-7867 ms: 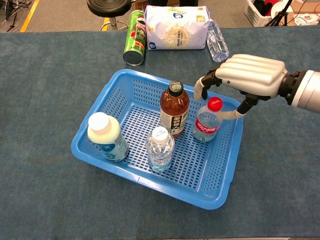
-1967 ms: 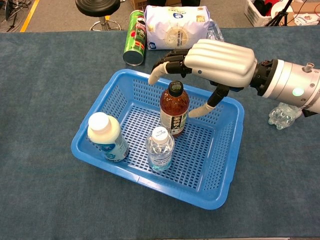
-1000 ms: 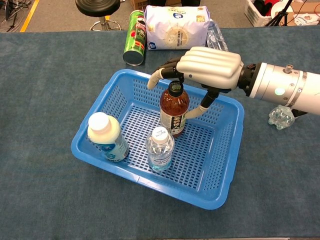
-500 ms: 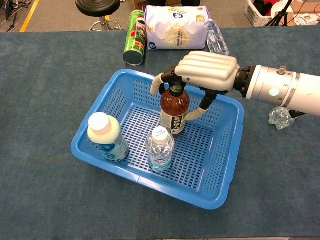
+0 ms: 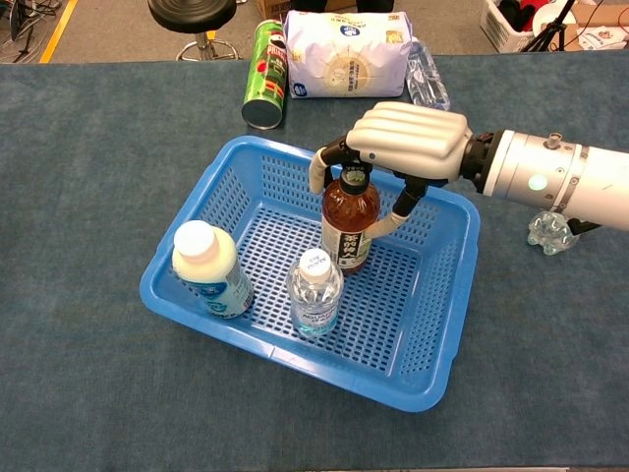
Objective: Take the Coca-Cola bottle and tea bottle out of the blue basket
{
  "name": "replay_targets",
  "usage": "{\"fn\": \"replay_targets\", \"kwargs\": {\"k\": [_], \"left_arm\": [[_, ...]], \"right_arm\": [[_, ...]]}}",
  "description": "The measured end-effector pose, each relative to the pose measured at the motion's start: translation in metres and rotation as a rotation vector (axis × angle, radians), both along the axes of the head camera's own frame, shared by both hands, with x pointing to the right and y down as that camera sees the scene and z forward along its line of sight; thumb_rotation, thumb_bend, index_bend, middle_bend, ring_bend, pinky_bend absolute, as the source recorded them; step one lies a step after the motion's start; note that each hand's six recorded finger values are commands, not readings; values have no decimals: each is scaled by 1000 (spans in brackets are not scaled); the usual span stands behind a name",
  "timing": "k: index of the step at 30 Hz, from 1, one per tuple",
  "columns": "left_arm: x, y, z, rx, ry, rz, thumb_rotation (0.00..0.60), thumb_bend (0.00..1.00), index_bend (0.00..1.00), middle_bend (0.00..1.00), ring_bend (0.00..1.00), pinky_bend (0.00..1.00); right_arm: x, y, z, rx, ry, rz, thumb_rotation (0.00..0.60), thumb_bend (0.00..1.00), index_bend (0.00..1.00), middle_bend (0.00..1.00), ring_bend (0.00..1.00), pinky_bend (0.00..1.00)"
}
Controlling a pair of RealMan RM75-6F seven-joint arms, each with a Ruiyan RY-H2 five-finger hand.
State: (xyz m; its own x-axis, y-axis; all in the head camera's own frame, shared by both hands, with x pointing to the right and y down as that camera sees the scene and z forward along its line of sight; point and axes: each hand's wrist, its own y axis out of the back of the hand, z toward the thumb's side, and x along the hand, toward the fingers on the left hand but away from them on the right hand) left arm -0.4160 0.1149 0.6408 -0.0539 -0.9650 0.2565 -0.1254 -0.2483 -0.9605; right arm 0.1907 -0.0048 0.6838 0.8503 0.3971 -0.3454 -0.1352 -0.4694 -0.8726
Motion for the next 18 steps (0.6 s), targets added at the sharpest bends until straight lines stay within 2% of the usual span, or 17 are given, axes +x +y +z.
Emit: {"fn": "replay_targets", "kwargs": {"k": [18], "left_arm": [[0, 0, 1, -2, 2, 1, 600, 144, 475, 377, 385, 571]], "right_arm": [[4, -4, -7, -17, -56, 44, 600, 207, 487, 627, 605, 554]]}}
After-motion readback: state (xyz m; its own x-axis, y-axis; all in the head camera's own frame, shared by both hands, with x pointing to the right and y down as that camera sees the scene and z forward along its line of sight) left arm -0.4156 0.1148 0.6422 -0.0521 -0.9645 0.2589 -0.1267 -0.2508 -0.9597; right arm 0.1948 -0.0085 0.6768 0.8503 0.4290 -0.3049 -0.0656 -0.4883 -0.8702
